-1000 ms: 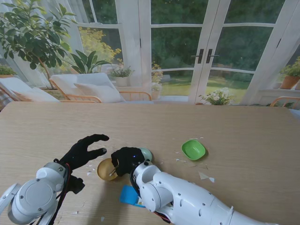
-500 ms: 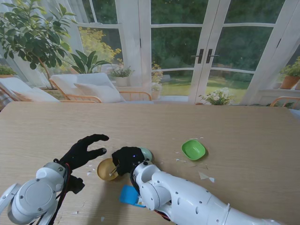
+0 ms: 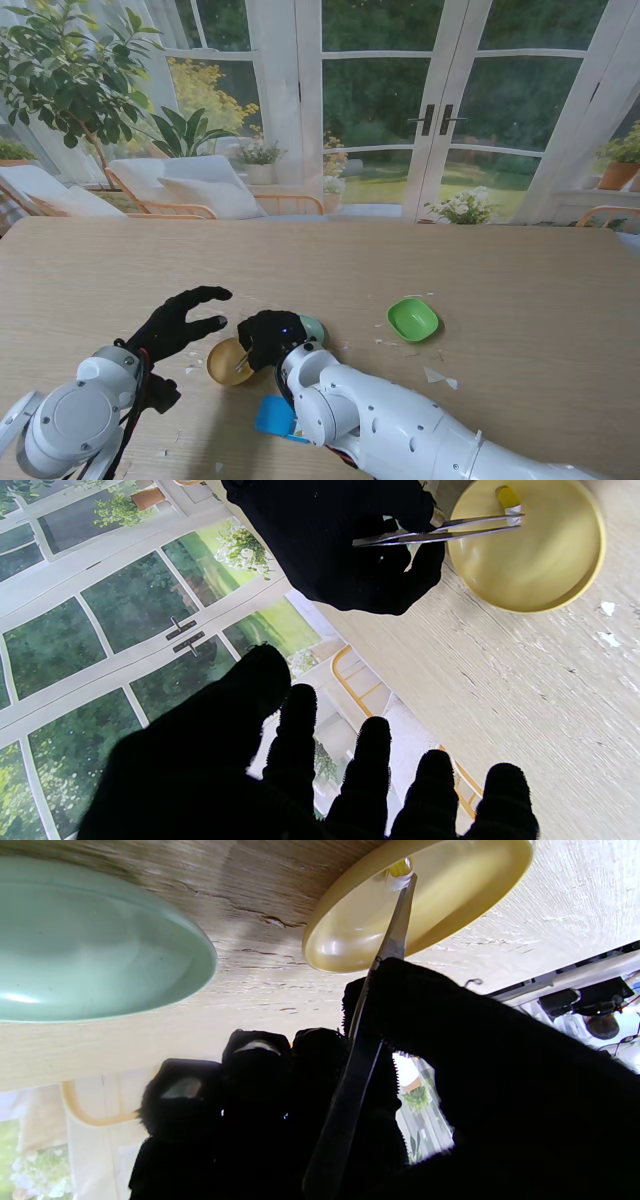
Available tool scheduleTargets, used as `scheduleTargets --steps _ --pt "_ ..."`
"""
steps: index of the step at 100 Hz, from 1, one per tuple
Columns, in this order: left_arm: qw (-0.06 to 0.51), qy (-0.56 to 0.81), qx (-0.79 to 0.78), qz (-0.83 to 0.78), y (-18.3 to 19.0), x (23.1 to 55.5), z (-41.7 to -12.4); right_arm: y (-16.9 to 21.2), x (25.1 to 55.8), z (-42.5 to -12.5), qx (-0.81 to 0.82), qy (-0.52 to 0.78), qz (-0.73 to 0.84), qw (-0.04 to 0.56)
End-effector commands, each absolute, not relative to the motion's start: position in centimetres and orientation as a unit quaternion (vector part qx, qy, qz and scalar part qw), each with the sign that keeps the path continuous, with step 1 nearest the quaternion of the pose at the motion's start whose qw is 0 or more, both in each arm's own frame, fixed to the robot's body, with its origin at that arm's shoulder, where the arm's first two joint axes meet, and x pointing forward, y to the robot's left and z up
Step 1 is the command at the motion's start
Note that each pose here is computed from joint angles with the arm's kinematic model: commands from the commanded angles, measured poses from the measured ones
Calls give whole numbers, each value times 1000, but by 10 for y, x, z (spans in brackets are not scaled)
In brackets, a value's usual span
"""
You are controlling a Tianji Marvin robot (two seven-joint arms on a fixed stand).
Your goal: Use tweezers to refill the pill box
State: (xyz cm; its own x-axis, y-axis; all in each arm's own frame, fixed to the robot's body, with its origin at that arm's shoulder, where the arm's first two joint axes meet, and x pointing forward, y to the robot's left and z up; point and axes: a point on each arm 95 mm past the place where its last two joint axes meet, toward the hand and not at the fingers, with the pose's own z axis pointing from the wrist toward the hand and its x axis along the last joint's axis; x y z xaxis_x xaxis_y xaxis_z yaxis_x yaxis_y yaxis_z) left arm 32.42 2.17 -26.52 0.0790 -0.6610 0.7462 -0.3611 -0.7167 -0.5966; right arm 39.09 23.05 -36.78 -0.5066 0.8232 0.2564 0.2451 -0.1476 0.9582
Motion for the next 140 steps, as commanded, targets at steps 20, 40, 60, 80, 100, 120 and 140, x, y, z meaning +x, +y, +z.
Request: scheduleTargets --steps 20,40,60,80,100,120,140 --pt "125 355 -723 -579 20 323 -264 236 385 -365 444 604 623 223" --pt "125 354 -723 -580 21 323 -264 235 383 -364 444 604 623 223" --pt "125 354 -723 -581 21 323 -264 233 379 -363 450 604 619 224" --pt "124 353 -722 -581 22 323 -264 231 376 -363 458 601 611 235" --pt "124 354 -722 -581 22 323 -264 230 377 -364 464 602 604 242" --pt "124 354 -723 -580 22 323 -264 231 378 -363 464 603 601 245" --pt "124 354 -723 -581 22 323 -264 232 378 -363 465 605 597 247"
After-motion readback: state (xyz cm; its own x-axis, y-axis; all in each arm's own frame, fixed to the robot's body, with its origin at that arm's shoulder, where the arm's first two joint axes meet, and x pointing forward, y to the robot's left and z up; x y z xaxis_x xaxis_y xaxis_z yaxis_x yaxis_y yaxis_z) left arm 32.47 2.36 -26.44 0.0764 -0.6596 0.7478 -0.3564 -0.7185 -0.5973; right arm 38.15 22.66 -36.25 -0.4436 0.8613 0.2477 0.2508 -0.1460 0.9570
